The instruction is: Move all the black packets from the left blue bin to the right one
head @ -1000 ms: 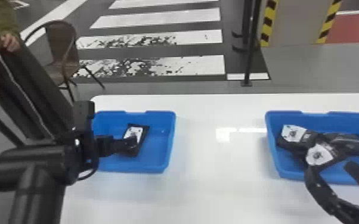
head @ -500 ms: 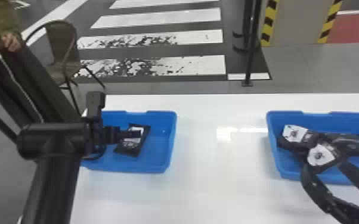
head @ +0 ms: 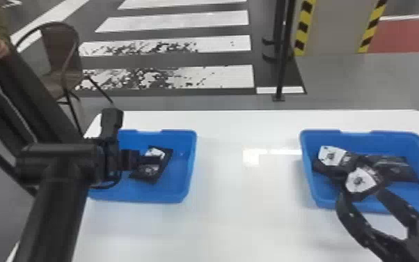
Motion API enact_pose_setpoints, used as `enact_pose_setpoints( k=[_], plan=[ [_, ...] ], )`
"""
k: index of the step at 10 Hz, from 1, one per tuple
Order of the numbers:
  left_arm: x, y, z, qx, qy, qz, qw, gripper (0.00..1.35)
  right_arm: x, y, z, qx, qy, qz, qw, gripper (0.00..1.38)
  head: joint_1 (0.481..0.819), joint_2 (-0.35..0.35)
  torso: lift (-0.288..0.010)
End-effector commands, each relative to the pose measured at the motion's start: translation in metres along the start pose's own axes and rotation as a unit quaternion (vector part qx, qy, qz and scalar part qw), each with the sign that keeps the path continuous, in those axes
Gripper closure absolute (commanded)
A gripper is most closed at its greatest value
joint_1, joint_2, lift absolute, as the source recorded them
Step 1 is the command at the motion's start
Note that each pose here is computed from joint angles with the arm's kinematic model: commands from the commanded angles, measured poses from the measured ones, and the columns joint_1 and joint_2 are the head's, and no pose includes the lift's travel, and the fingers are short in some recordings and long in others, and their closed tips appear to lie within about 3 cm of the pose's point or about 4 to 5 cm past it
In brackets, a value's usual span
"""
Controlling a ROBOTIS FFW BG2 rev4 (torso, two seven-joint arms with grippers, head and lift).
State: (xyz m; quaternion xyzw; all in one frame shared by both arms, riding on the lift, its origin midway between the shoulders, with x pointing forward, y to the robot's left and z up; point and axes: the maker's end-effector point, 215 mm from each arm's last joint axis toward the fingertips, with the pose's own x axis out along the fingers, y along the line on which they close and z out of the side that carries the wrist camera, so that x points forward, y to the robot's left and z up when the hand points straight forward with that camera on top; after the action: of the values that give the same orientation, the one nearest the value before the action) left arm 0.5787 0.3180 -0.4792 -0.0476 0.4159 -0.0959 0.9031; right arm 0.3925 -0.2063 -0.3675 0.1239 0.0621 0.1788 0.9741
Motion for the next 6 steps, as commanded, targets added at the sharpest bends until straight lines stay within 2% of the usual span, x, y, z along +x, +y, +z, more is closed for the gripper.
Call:
enact_pose_setpoints(
  k=[1,3,6],
  plan=[
    [-0.001,0.001,0.008,0.017,-0.017,-0.002,0.9997,1.16,-0.001,0.001,-0.001,0.005,0.0,0.001,1.0,0.18,0.695,0.127,-0.14],
    [-0.018,-0.018,0.028,0.035,-0.057,-0.031,0.9973,1.17,0.0,0.002,0.004,0.004,-0.004,0.004,1.0,0.18,0.695,0.124,-0.14],
    [-0.066,-0.096,0.034,0.048,-0.122,-0.121,0.984,1.16,0.008,0.015,0.011,0.022,-0.009,0.027,0.999,0.18,0.695,0.091,-0.14]
  ],
)
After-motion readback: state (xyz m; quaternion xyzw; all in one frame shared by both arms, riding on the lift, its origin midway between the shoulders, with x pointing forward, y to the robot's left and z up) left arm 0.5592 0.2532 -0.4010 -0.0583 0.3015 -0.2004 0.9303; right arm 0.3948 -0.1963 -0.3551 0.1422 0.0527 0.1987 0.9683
